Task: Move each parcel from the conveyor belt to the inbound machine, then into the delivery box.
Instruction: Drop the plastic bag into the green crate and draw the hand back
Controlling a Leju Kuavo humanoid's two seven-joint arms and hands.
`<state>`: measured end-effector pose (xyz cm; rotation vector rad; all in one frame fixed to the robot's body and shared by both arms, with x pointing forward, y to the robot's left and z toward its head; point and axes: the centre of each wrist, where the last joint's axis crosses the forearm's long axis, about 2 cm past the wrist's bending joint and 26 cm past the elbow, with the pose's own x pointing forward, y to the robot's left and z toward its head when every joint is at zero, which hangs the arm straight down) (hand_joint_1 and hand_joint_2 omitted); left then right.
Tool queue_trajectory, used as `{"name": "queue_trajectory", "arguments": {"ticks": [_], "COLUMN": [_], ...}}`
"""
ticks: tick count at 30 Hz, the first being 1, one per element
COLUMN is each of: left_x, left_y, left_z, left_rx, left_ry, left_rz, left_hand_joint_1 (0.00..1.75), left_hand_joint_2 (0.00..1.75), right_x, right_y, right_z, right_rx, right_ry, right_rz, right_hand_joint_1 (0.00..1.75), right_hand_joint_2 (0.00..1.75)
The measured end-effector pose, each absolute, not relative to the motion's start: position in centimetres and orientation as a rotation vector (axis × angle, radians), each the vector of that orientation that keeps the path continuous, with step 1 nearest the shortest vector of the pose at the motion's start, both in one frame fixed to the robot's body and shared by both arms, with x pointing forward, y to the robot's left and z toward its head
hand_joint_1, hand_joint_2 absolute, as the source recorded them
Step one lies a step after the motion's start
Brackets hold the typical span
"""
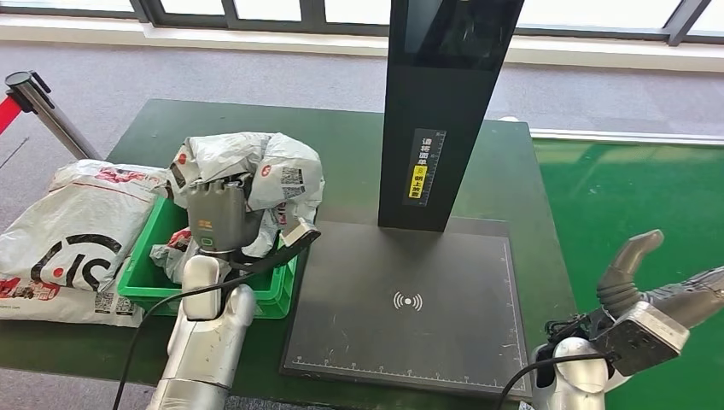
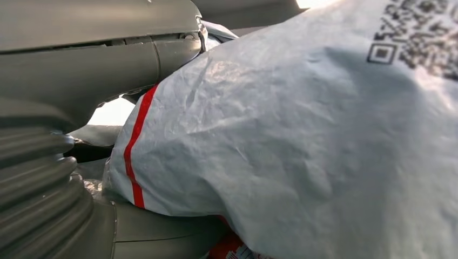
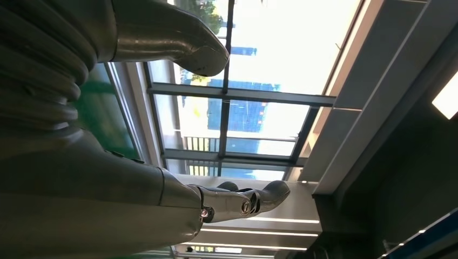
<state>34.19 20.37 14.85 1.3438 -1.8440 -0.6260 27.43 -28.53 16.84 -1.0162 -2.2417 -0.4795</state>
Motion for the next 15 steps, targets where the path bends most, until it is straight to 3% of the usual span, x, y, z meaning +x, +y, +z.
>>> {"name": "queue_trajectory", "arguments": {"ticks": [6,8,10,12,15], "left_x": [33.5,33.4,33.2,33.0,32.9], "left_y": [23.5,23.8,24.1,24.4,24.8], "left_z": [12.5,12.1,11.8,11.4,10.8], "left_rx": [1.345,1.343,1.342,1.34,1.333], "left_ry": [-1.717,-1.69,-1.657,-1.624,-1.585], "left_rz": [-0.545,-0.527,-0.506,-0.484,-0.459], "left_hand_joint_1": [1.75,0.89,0.02,0.0,0.0], "left_hand_joint_2": [1.75,1.75,0.87,0.0,0.0], "right_x": [27.3,27.3,27.3,27.4,27.4], "right_y": [-28.7,-28.7,-28.7,-28.7,-28.7], "right_z": [16.7,16.7,16.7,16.7,16.7], "right_rx": [-1.016,-1.017,-1.016,-1.015,-1.015], "right_ry": [-2.24,-2.24,-2.24,-2.24,-2.238], "right_rz": [-0.477,-0.477,-0.477,-0.478,-0.477], "right_hand_joint_1": [0.0,0.0,0.0,0.0,0.0], "right_hand_joint_2": [1.75,1.75,1.75,1.75,1.75]}}
